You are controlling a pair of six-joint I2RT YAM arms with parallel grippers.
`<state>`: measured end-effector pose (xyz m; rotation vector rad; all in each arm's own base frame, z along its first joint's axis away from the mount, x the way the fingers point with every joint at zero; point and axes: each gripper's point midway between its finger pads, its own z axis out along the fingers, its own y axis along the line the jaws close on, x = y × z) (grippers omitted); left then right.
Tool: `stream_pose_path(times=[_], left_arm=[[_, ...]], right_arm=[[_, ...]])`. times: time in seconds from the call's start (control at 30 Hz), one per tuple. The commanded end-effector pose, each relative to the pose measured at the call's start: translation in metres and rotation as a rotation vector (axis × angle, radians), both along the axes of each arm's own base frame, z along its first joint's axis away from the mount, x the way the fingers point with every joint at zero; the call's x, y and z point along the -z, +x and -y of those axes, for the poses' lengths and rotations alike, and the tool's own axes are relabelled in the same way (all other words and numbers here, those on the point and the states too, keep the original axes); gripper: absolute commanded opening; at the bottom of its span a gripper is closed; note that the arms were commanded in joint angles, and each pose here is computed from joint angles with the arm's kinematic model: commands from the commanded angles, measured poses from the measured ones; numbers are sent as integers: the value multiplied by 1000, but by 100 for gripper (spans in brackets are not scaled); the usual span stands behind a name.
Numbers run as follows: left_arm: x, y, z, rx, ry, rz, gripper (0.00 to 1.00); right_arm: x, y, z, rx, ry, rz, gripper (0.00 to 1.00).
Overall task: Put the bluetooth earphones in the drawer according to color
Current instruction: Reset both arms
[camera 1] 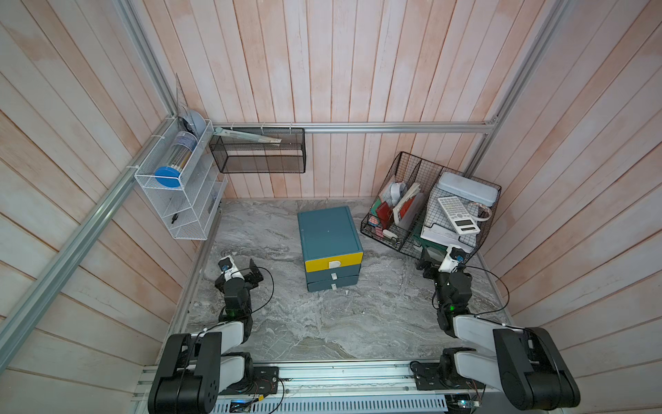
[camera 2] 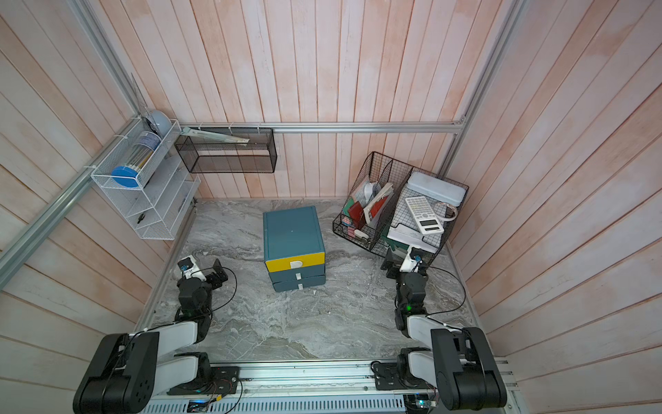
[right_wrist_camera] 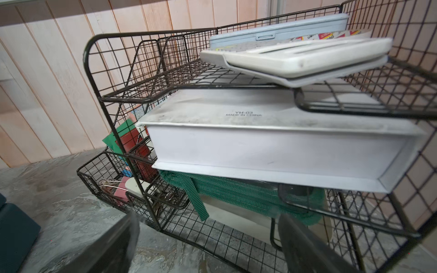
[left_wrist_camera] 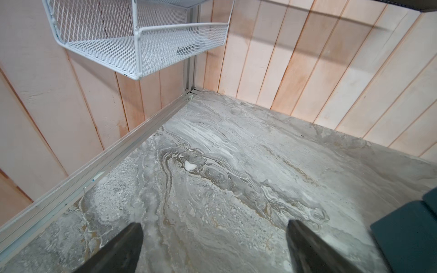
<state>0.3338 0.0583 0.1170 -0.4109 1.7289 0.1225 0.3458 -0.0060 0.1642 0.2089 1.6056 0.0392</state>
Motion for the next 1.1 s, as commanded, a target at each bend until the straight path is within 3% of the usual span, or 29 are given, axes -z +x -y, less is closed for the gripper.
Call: stream_pose_path(times=[0.0,0.17,0.47,0.57,0.67,0.83,0.93,1.07], left_arm=[[-40,16,-10,-44,48,135,100],[-28,16,-10,-43,57,197,100],[-17,37,2,20,100,99,100],[-16,39,4,21,107,90,100],[-16,38,4,19,112,90,100],[-17,38,4,12,116,90,100],[-17,38,4,8,121,88,100],[-16,40,3,0,121,81,100]], right_arm=[[-27,8,3,11,-10,91,98],[-26,1,11,53,-58,79,98],[-8,-8,36,146,-100,16,98],[5,-9,33,109,-54,19,98],[6,-1,17,15,-130,35,98],[31,27,9,-35,-146,-26,98],[41,35,16,-12,-143,-131,98],[39,32,17,3,-121,-100,98]])
